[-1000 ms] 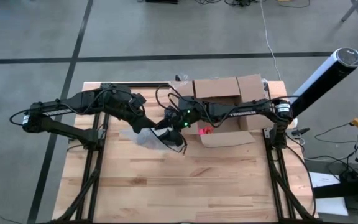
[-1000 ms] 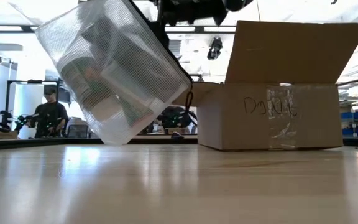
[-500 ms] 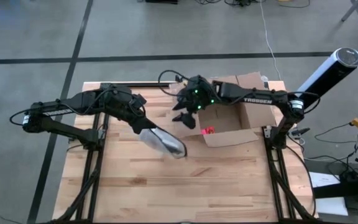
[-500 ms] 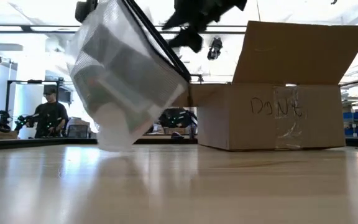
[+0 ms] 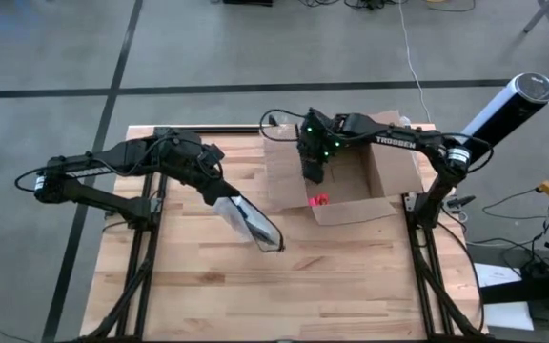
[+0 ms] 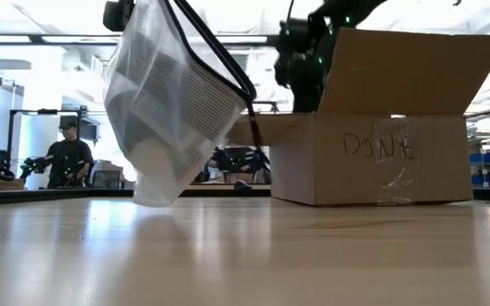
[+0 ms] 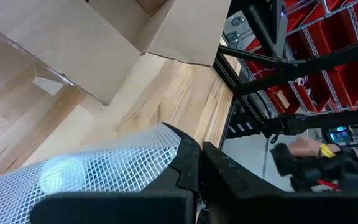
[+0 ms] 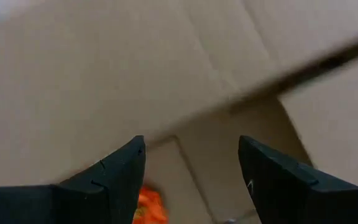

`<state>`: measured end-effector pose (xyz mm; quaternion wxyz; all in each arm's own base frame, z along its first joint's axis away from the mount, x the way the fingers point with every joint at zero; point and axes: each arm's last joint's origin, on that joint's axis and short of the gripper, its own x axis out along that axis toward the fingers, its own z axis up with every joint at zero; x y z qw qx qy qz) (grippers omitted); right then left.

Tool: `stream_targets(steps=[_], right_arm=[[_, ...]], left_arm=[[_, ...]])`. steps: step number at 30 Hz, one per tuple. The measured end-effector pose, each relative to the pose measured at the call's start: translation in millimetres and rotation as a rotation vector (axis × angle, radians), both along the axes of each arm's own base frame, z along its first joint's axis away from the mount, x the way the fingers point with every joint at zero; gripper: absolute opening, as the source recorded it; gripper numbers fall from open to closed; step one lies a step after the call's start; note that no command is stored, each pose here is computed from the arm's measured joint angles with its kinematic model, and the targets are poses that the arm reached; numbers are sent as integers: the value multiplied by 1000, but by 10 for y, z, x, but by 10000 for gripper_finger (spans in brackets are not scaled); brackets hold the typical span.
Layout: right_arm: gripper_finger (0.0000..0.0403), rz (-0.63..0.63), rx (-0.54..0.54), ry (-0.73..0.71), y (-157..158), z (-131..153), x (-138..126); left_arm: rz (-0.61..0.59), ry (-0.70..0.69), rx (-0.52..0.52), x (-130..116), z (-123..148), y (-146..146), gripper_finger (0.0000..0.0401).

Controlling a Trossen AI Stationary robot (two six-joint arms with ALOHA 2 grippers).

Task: Unpack boxes

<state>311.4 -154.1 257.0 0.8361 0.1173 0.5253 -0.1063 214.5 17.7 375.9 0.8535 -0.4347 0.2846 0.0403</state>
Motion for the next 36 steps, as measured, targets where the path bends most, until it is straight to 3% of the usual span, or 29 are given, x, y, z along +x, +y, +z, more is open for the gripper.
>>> stream_targets(steps=[7,23,36], right_arm=[[229,-68,-111,78,-169,-136,-80],[241,-208,-385,126,-406,116,-112],[236,-300,-444,82,-699,380,-231]], left_arm=[[3,1,-3,0,0,0,0],[8,2,-12,0,0,0,0],[11,4,-16,0,-1,0,0]])
